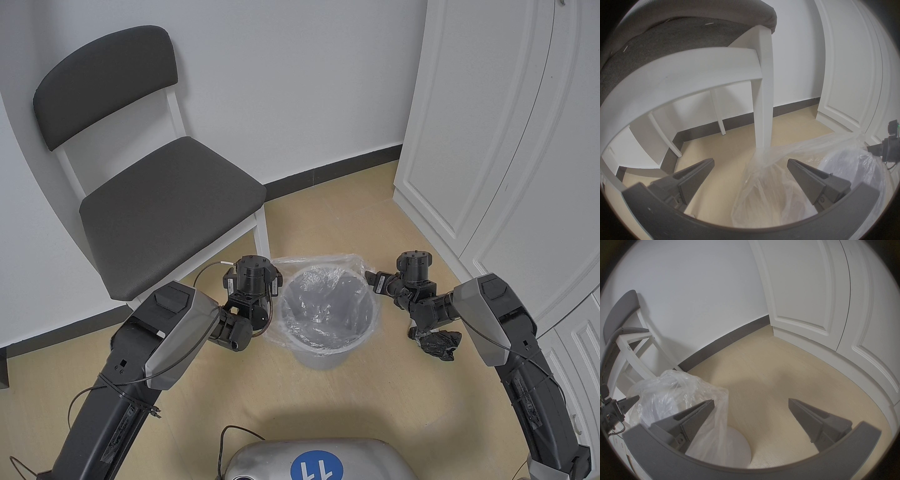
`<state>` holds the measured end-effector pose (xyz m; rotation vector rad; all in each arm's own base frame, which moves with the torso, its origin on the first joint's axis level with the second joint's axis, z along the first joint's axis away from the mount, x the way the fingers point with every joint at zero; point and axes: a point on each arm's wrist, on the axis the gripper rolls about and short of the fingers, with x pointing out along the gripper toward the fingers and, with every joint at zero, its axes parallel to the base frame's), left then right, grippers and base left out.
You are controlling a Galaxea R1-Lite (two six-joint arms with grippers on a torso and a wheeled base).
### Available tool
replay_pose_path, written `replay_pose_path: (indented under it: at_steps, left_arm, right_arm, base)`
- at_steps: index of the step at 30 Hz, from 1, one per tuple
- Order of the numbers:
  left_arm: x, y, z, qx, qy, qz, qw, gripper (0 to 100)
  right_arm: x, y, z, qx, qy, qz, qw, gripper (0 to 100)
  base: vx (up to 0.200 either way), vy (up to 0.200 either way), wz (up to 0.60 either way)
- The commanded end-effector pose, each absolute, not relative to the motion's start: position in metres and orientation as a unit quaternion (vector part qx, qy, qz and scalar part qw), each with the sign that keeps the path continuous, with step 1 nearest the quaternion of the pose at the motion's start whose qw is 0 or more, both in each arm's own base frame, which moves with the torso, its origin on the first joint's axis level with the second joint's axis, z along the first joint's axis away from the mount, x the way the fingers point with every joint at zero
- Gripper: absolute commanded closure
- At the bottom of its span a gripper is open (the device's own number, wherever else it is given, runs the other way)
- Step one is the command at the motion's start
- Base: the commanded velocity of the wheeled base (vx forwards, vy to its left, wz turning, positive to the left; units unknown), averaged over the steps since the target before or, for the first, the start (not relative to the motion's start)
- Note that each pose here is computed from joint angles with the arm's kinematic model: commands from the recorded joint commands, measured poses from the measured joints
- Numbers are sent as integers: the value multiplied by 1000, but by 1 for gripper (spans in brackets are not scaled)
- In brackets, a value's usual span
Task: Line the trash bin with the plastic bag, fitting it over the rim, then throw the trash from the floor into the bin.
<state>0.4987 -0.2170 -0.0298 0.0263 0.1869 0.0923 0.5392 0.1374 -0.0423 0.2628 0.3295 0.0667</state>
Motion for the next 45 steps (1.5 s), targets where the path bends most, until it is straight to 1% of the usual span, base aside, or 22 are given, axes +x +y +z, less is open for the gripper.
replay_pose_path:
  at_steps: [1,8,16,20,21,26,32,35,42,45]
  left_arm:
    - [503,-217,-44,17,101,48,994,0]
    - [508,-211,-57,21,112,55,992,0]
    - [505,-215,-65,22,120,52,991,0]
    - [500,-214,-72,34,139,59,988,0]
    - [495,-212,-75,43,154,62,985,0]
    - [487,-208,-62,50,166,63,983,0]
    - [488,-208,-53,45,159,63,984,0]
    - [489,-210,-54,42,155,62,985,0]
    - [497,-214,-61,31,143,62,987,0]
    - [496,-214,-64,32,145,62,987,0]
  right_arm:
    - [538,138,-53,127,173,32,976,0]
    - [538,137,-59,124,178,31,976,0]
    - [537,137,-64,119,187,29,975,0]
    - [536,137,-64,115,192,28,974,0]
    - [536,138,-63,110,197,29,974,0]
    - [536,141,-56,108,194,33,974,0]
    - [535,145,-53,109,188,37,975,0]
    - [537,138,-57,110,188,25,976,0]
    - [540,127,-53,110,183,15,977,0]
    - [540,121,-56,95,189,12,977,0]
  base:
    - [0,0,0]
    - [0,0,0]
    - [0,0,0]
    - [0,0,0]
    - [0,0,0]
    - [0,0,0]
    - [0,0,0]
    - [0,0,0]
    - [0,0,0]
    - [0,0,0]
